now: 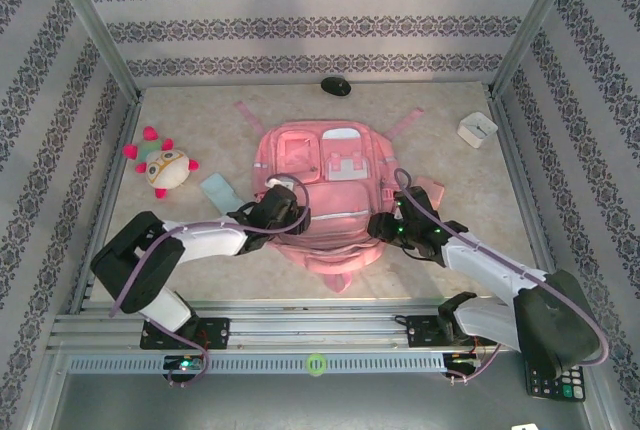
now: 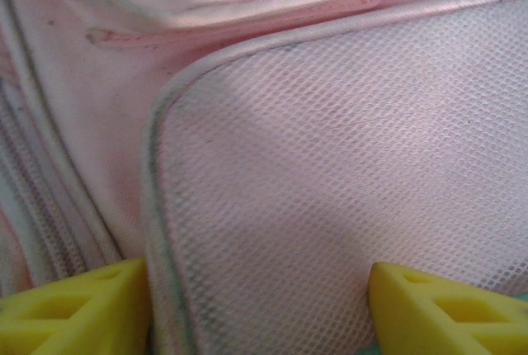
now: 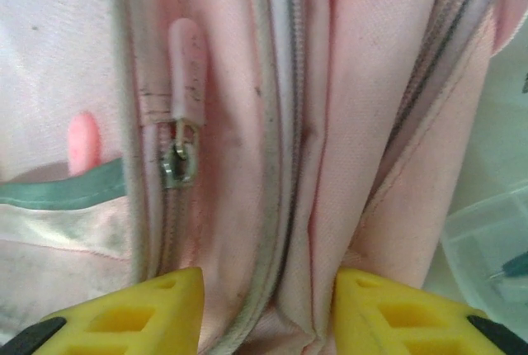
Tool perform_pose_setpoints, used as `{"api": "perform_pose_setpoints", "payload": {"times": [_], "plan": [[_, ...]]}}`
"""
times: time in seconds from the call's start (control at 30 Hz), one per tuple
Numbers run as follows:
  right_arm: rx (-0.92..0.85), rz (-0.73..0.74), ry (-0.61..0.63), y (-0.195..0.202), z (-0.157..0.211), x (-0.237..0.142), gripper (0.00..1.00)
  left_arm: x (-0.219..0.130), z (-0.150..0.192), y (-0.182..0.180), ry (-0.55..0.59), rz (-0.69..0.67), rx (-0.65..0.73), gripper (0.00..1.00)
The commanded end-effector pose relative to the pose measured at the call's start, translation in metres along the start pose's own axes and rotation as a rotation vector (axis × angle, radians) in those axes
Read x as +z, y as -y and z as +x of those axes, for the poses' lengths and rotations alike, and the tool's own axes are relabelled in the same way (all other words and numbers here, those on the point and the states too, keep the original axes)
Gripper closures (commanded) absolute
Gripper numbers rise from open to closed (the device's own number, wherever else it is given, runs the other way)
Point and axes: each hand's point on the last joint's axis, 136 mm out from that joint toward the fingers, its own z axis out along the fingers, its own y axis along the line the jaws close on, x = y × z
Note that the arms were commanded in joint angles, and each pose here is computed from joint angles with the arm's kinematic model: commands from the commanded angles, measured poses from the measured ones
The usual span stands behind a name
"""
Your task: Pack books, pencil case, and school supplies into a backpack
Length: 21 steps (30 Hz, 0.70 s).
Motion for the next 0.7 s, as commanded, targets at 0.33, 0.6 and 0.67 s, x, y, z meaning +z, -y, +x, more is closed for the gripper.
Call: {"api": "perform_pose_setpoints", "payload": {"times": [0.33,0.6,0.67], "plan": [[-0.137,-0.133,-0.105,-0.062,0.045,0.015,0.54,-0.065,0.048,-0.065,-0.046,-0.175,-0.080,0.28],[-0.111,-0.169,-0.012,-0.060,0.006,-0.041,0.46,-0.094,-0.013,-0.030,0.063,-0.085,0.210,0.20],[-0.080,-0.152,0.004,-0.045,-0.004,-0.059,0.45,-0.098,-0.021,-0.026,0.072,-0.085,0.285,0.20]]}}
